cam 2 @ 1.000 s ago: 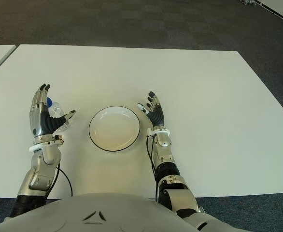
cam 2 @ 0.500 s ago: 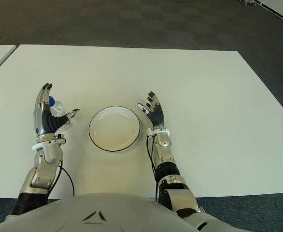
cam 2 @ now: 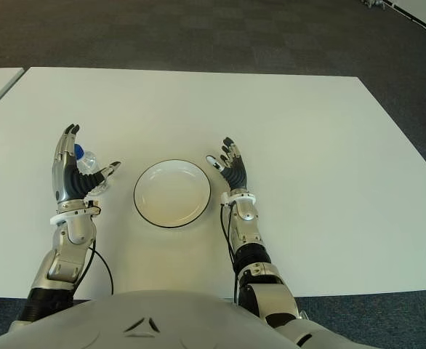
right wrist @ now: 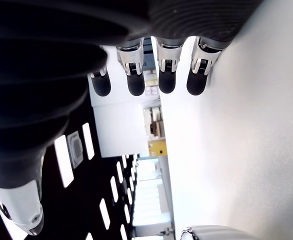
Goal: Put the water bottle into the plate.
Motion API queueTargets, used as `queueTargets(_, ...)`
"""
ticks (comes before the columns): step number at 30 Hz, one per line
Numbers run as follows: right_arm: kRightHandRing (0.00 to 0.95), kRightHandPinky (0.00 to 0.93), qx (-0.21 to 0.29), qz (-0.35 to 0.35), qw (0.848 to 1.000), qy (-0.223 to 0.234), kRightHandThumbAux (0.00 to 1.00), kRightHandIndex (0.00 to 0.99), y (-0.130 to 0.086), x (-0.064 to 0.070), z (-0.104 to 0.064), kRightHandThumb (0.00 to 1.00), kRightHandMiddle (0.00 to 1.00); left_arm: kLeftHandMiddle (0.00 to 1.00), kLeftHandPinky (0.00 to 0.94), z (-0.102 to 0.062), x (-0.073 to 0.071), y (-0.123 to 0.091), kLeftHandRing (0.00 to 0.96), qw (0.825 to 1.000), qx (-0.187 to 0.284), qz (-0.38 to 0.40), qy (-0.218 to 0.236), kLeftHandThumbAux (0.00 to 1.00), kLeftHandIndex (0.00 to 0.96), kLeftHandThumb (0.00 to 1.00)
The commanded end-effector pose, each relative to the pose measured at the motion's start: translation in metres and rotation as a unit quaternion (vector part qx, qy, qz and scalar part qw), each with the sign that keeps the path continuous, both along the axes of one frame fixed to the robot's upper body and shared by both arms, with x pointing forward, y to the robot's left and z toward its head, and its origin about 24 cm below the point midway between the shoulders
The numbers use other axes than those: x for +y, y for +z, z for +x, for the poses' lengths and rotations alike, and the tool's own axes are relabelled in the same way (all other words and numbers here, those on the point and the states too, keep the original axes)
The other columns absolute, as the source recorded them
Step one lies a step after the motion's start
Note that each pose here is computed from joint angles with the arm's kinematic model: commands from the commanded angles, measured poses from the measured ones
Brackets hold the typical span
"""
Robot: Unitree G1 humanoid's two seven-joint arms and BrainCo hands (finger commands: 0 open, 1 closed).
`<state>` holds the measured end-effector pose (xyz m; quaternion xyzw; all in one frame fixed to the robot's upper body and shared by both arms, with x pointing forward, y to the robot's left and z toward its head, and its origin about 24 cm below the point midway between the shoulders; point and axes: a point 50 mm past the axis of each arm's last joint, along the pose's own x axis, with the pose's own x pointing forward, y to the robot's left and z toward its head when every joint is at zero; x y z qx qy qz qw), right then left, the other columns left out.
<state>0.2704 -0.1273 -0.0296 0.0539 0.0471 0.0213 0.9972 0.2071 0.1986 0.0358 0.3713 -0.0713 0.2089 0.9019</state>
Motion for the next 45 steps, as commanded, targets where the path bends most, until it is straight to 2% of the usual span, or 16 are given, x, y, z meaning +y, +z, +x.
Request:
queueTargets(1,0.000,0.026,0.066,0.006,0.998,-0.006,0.668,0.000,-0.024,0.001,-0.017,0.036,0.000,0.003,0.000,0.000,-0.003,-0.007,0.000,1.000,0.020,-0.014,-0.006,0.761,0.008,0.000)
queueTargets(15,0.000,0.030,0.067,0.006,0.998,-0.006,0.674,0.000,-0.024,0.001,-0.016,0.032,0.000,0.023,0.000,0.005,-0.003,-0.015,0.000,0.999,0.025,-0.027,-0.011,0.780,0.003,0.000)
queueTargets(19,0.000,0.031,0.069,0.006,0.998,-0.004,0.673,0.000,-0.025,0.000,-0.016,0.032,0.000,0.058,0.005,0.012,0.000,-0.024,0.027,0.999,0.034,-0.038,-0.007,0.782,0.019,0.000)
queueTargets(27,0.000,0.030,0.069,0.005,0.998,-0.005,0.673,0.000,-0.025,-0.001,-0.016,0.030,0.000,0.113,0.065,0.014,0.003,-0.033,0.086,0.998,0.054,-0.020,0.021,0.779,0.058,0.000)
queueTargets(45,0.000,0.032,0.066,0.001,0.998,-0.004,0.672,0.000,-0.025,-0.001,-0.016,0.021,0.000,0.097,0.082,0.017,0.000,-0.037,0.074,0.996,0.084,-0.023,0.034,0.782,0.057,0.000)
